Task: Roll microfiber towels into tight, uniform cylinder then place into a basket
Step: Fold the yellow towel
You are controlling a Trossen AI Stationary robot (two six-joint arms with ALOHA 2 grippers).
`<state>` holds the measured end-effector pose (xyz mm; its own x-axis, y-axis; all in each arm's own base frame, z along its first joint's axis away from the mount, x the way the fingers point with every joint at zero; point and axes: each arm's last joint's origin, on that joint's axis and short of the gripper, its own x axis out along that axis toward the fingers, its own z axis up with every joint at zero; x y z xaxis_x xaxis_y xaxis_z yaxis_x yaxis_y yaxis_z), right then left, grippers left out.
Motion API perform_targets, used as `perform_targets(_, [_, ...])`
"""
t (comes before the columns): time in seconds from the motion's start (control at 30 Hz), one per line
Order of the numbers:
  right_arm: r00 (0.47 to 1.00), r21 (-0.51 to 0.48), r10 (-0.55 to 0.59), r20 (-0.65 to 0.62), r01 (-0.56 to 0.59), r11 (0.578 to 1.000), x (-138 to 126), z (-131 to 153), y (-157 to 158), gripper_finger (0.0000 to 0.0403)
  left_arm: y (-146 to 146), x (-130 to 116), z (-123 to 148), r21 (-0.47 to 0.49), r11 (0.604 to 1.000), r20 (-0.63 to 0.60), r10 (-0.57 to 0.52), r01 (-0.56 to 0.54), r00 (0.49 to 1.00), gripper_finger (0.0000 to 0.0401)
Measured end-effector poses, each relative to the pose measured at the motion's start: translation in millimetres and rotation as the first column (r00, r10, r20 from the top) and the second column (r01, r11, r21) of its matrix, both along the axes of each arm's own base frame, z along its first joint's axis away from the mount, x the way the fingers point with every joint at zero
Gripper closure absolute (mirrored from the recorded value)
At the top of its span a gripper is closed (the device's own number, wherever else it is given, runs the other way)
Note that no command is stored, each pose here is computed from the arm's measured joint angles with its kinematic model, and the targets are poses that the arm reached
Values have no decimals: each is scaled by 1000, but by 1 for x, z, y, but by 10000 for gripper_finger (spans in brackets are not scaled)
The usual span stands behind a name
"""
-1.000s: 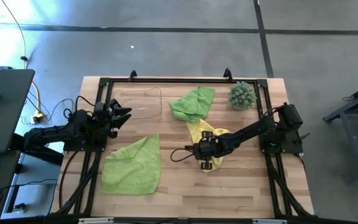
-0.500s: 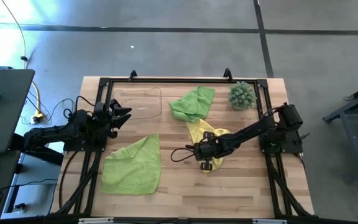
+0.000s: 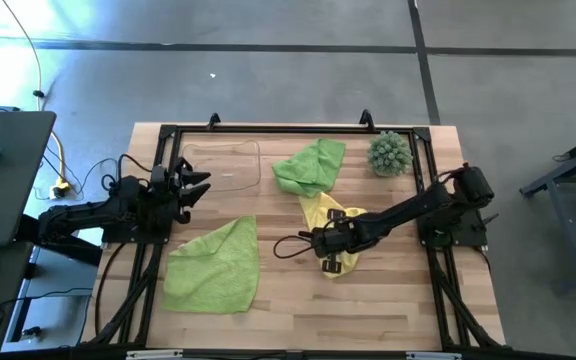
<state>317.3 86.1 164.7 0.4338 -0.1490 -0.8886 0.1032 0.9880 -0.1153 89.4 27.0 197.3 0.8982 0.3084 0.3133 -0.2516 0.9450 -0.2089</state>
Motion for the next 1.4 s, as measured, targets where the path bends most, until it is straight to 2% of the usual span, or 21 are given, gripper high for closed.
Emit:
perform_targets(0.2, [992, -33, 30, 124, -27, 999, -2, 51, 11, 402, -3, 0, 2, 54, 996, 9, -71, 71, 997, 259])
perform_targets(0.37, [974, 11, 28, 224, -31, 999, -7, 85, 18, 402, -8, 4, 2, 105, 987, -23, -122, 124, 992, 277])
perform_targets(0.6, [960, 70, 10, 279, -30, 997, -8, 111, 26, 403, -15, 12, 6, 220, 966, -24, -132, 134, 991, 274])
perform_targets(0.7, [953, 80, 13, 303, -39, 996, -7, 120, 30, 403, -17, 16, 7, 243, 962, -52, -114, 124, 992, 262])
perform_targets(0.83, [942, 91, 14, 334, -47, 995, -5, 134, 32, 403, -20, 25, 11, 254, 954, -114, -136, 161, 984, 242])
perform_targets(1.1, [927, 54, 72, 367, -98, 994, -3, 163, 33, 403, -28, 53, 31, 312, 921, -232, -162, 231, 959, 231])
perform_targets(1.3, [919, 41, 92, 384, -117, 992, -5, 186, 32, 403, -34, 84, 49, 369, 888, -314, -159, 275, 936, 233])
perform_targets(1.4, [914, 38, 94, 395, -119, 992, -6, 195, 31, 403, -37, 103, 52, 356, 884, -360, -168, 302, 918, 233])
